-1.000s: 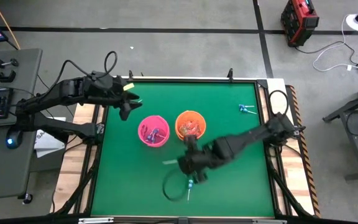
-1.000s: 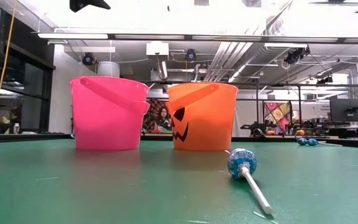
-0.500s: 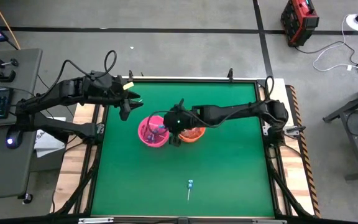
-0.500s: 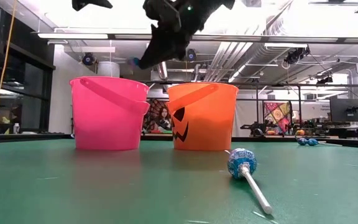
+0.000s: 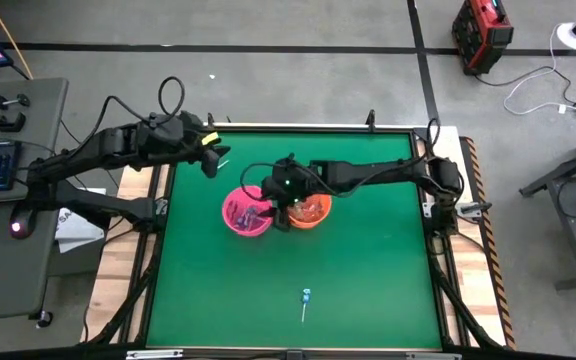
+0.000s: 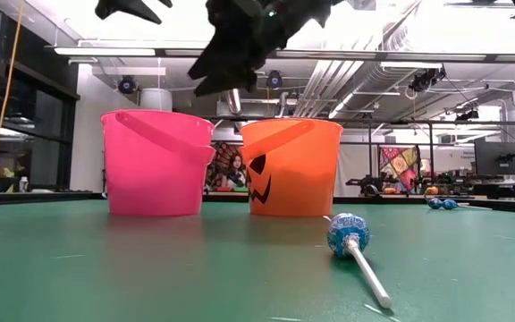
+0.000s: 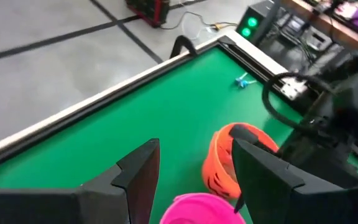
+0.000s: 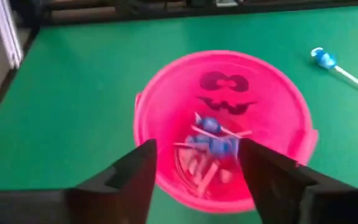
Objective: Sort candy by brand, put in halloween buckets
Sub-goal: Put the blue lollipop into the pink bucket
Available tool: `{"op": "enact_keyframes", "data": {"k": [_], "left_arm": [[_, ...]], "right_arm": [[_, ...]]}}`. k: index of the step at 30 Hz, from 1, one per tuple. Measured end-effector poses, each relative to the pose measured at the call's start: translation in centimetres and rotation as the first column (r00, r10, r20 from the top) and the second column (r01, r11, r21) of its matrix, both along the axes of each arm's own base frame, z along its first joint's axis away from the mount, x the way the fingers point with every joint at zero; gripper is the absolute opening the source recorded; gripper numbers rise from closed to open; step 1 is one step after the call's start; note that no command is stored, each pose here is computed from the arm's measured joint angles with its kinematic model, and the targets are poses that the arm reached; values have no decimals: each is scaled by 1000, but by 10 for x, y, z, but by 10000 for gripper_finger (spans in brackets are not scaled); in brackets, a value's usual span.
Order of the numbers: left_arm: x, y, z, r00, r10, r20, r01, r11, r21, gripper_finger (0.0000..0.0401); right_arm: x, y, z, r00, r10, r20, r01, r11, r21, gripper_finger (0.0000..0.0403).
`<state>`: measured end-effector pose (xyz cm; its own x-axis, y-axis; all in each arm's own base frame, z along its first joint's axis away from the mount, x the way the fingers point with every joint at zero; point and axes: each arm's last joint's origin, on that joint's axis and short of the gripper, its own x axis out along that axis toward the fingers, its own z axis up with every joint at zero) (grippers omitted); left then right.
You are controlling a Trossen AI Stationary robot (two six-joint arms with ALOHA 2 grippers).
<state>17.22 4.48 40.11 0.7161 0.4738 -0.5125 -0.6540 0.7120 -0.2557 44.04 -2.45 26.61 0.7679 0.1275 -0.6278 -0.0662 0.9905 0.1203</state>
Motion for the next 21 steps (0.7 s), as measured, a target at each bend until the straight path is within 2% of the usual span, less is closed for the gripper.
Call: {"op": "enact_keyframes", "data": {"k": [3,7,11,13,15,18,21], "left_arm": [[6,2,-3,999,37,1,-36,999,-30,190],[16,5,-10,997,72,-34,-73,997,-34,190],[28,14,-18,991,77,-107,-76,997,20,190],[35,21,-22,986,86,-143,-79,995,58,190],[44,30,-26,981,82,-175,-65,993,99,190],[57,48,-35,969,-2,-246,37,990,138,190],[70,76,-45,952,-158,-263,199,971,134,190]], "right_arm": [[-12,-20,20,999,19,-50,-22,998,-66,244],[-45,-60,39,992,-35,-118,19,990,-137,251],[-98,-106,48,969,-182,-169,161,978,-131,252],[-130,-124,44,935,-299,-188,283,953,-106,252],[-164,-137,35,858,-462,-226,456,886,-78,252],[-212,-141,10,654,-673,-345,709,705,-32,252],[-250,-131,-18,449,-729,-516,846,533,-17,252]]}}
